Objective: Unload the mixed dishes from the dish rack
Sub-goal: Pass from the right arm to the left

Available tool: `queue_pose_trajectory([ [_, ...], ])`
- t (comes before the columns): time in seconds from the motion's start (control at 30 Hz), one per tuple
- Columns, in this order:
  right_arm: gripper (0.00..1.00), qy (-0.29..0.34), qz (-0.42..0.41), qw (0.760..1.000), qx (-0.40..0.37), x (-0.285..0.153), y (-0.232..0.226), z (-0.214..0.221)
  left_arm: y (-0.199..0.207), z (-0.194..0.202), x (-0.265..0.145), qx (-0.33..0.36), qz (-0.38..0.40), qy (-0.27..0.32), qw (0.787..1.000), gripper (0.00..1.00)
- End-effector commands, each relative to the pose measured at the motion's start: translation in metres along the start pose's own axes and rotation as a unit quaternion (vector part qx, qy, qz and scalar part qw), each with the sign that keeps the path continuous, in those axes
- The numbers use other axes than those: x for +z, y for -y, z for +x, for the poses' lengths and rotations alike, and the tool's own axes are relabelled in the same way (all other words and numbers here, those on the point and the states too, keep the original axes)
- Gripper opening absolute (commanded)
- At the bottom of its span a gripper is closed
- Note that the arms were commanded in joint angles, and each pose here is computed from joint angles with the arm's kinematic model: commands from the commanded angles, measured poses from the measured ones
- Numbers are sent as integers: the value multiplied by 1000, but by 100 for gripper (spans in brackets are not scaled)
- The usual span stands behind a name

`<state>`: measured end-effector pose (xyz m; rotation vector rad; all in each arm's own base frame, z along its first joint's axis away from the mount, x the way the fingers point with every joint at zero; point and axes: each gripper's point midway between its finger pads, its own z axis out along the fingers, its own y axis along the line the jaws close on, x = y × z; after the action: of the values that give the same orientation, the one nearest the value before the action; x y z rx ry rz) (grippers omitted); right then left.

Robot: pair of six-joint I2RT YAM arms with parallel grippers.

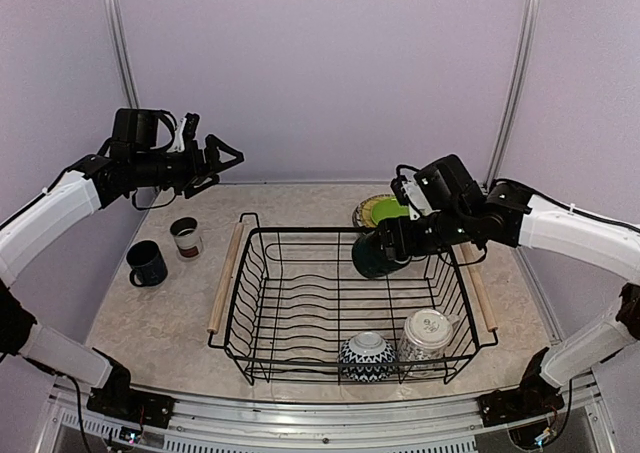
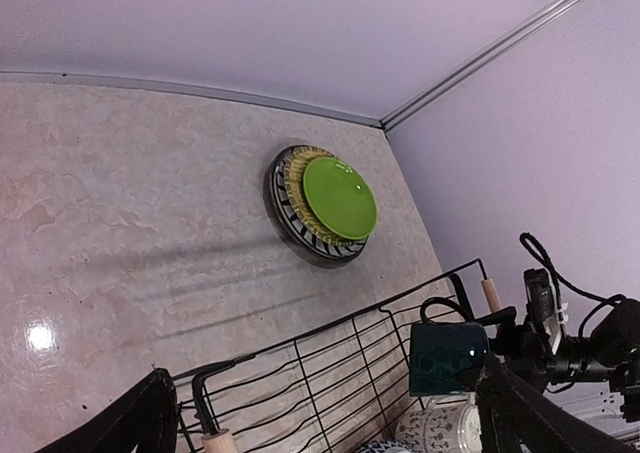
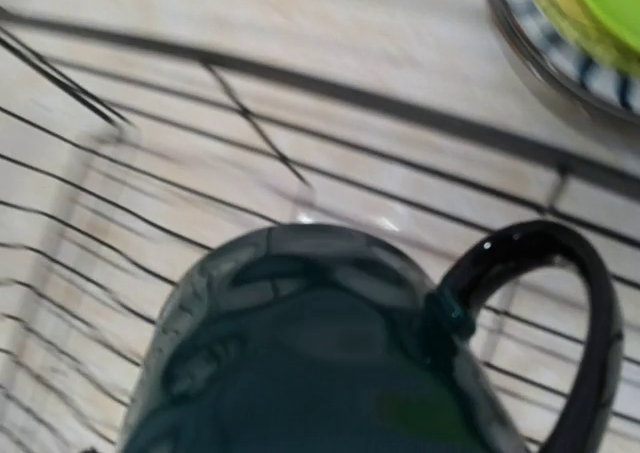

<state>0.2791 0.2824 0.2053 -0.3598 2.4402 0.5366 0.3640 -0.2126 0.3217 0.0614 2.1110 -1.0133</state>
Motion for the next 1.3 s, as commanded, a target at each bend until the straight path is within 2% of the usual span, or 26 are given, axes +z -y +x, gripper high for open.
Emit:
queue_pose_trajectory([
  [0.0,0,150,-144,978,21,-44,-45,-58,29,0,5,16,71,-23,997,99],
  [0.27,0,246,-277,929,13,-73,-86,-90,66,23,14,13,179,-84,980,99],
  [0.47,0,301,-346,888,12,-86,-107,-110,99,41,10,16,271,-124,954,99],
  [0.77,0,309,-403,861,1,-79,-131,-122,130,75,14,20,327,-184,927,98],
  [1.13,0,314,-439,842,4,-72,-143,-122,143,92,18,6,371,-223,902,79],
  [1.27,0,316,-457,832,1,-73,-150,-120,146,95,17,4,383,-231,894,66],
])
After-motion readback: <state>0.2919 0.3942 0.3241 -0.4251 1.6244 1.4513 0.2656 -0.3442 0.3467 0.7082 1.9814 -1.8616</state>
